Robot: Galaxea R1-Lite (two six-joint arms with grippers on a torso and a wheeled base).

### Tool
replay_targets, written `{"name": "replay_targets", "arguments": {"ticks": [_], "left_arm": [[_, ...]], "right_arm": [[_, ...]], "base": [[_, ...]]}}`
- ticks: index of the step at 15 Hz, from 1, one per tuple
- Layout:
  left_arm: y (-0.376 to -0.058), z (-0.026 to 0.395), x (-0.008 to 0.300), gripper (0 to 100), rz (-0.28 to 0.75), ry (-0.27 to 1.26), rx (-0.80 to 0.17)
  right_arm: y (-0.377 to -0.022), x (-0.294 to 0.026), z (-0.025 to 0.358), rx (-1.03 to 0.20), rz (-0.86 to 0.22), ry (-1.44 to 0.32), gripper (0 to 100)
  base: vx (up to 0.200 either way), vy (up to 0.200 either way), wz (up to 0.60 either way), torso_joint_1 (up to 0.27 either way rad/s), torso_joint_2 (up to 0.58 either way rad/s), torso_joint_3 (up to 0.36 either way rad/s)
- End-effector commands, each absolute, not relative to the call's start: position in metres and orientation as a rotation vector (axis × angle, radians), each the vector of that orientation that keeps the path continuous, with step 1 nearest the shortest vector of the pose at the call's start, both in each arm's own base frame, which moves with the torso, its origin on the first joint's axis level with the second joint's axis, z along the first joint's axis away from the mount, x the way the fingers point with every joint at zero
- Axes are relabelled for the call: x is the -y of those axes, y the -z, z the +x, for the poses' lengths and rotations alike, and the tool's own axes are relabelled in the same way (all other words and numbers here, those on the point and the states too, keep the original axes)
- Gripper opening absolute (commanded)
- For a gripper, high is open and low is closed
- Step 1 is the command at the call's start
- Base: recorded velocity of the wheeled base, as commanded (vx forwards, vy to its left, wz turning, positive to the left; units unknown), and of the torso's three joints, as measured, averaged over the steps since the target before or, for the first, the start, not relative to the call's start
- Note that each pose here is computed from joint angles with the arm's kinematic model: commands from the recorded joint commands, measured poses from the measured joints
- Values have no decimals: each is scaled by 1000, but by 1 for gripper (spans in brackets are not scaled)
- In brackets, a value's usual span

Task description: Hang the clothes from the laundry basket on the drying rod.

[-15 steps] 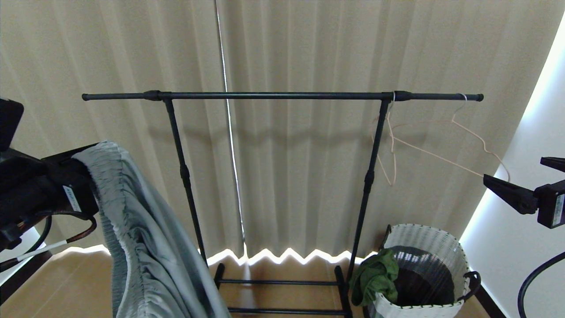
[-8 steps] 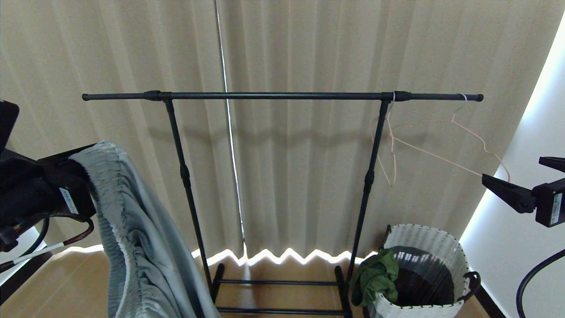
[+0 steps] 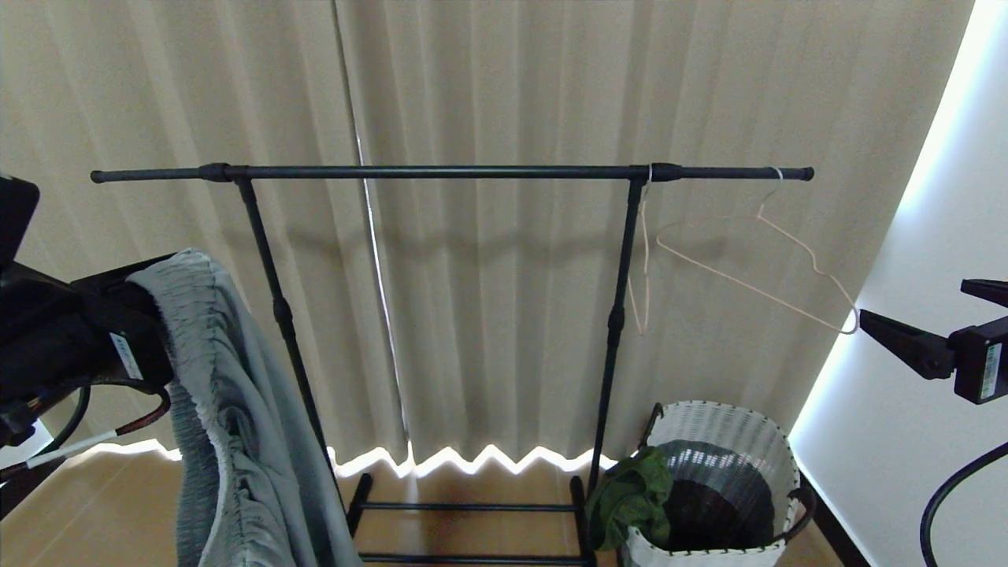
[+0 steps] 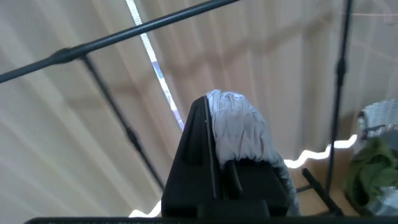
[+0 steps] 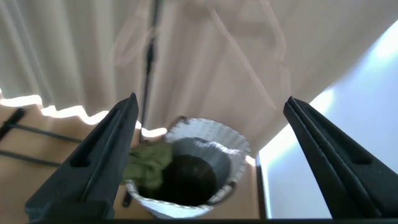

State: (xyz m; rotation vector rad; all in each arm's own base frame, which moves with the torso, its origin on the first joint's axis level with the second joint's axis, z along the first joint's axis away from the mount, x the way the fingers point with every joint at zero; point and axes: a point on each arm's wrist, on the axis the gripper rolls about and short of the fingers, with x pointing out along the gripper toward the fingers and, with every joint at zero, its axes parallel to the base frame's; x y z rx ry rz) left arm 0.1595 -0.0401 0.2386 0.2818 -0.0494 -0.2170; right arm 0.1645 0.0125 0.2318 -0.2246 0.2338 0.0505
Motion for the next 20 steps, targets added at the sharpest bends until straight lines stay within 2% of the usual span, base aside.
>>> {"name": "replay_targets", "arguments": {"ticks": [1, 4, 14, 20], "left_arm": [[-236, 160, 40, 0, 285, 218, 38], [-236, 160, 40, 0, 288, 218, 38], [-235, 159, 40, 0, 284, 219, 33], [-235, 159, 40, 0, 284, 221, 32]], "right_arm": [[-232, -11, 165, -235, -225, -39, 100], [-231, -8, 165, -238, -222, -25, 100], [-234, 0, 162, -230, -215, 27, 100], [-233, 0, 163, -235, -215, 28, 100]], "base": [[0, -200, 0, 2, 2, 2], [0, -200, 0, 5, 1, 2], [0, 0, 0, 0, 0, 0], [200, 0, 0, 2, 2, 4]]}}
